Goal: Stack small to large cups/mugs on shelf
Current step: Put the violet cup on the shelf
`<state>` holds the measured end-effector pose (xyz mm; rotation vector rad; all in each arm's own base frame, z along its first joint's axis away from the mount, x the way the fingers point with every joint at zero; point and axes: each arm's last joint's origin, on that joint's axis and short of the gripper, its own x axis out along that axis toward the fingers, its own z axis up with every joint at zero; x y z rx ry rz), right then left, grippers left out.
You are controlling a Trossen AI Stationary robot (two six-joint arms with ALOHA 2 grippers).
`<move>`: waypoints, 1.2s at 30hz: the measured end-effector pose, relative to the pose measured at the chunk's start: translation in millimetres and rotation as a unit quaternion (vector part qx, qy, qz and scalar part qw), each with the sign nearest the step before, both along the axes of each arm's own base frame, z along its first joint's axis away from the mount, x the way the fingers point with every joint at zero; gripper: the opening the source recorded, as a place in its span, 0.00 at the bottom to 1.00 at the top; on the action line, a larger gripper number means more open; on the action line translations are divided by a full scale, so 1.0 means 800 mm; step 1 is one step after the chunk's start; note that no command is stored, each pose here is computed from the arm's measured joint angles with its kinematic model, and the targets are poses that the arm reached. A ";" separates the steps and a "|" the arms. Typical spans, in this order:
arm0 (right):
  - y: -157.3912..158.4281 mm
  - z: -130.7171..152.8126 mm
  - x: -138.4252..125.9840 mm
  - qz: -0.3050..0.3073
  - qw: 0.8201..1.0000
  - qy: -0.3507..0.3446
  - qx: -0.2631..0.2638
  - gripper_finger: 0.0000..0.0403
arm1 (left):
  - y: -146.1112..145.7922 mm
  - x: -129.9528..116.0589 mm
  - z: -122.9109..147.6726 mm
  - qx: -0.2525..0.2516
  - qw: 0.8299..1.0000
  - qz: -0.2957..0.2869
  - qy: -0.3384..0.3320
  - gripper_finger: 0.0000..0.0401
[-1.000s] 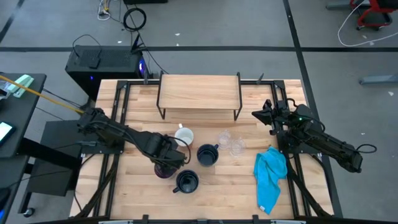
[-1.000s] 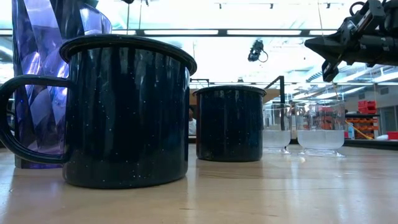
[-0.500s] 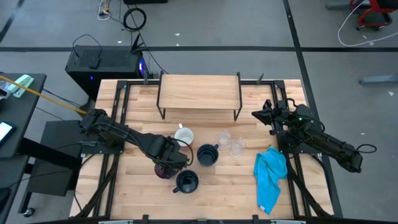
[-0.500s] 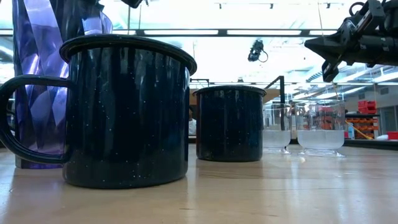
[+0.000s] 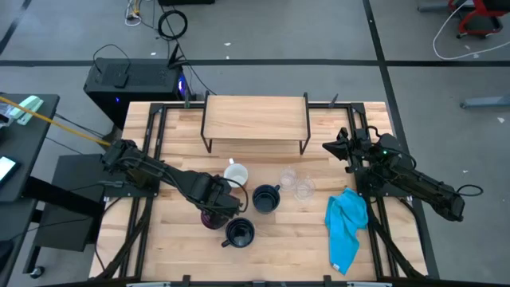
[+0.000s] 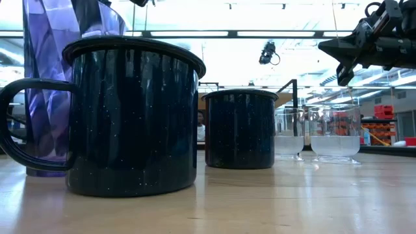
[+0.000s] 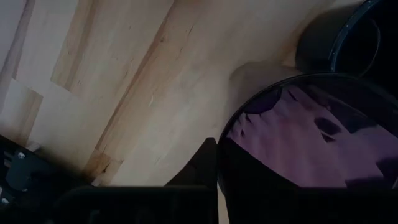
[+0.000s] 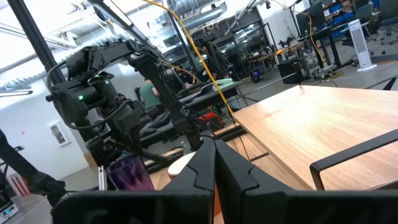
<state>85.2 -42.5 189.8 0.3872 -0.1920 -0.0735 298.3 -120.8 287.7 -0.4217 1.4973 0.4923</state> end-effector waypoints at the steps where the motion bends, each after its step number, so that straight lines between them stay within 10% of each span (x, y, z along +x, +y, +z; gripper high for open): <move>1: 0.000 0.000 0.000 0.000 1.000 0.000 0.000 0.03 | 0.000 0.000 0.000 0.000 1.000 -0.001 0.000 0.03; 19: 0.000 0.000 0.000 0.000 1.000 0.000 0.000 0.03 | 0.034 -0.004 0.028 -0.026 0.998 -0.043 0.035 0.02; 36: 0.000 -0.002 0.000 0.000 1.000 0.008 0.008 0.03 | 0.115 0.009 0.149 -0.031 0.986 -0.062 -0.154 0.02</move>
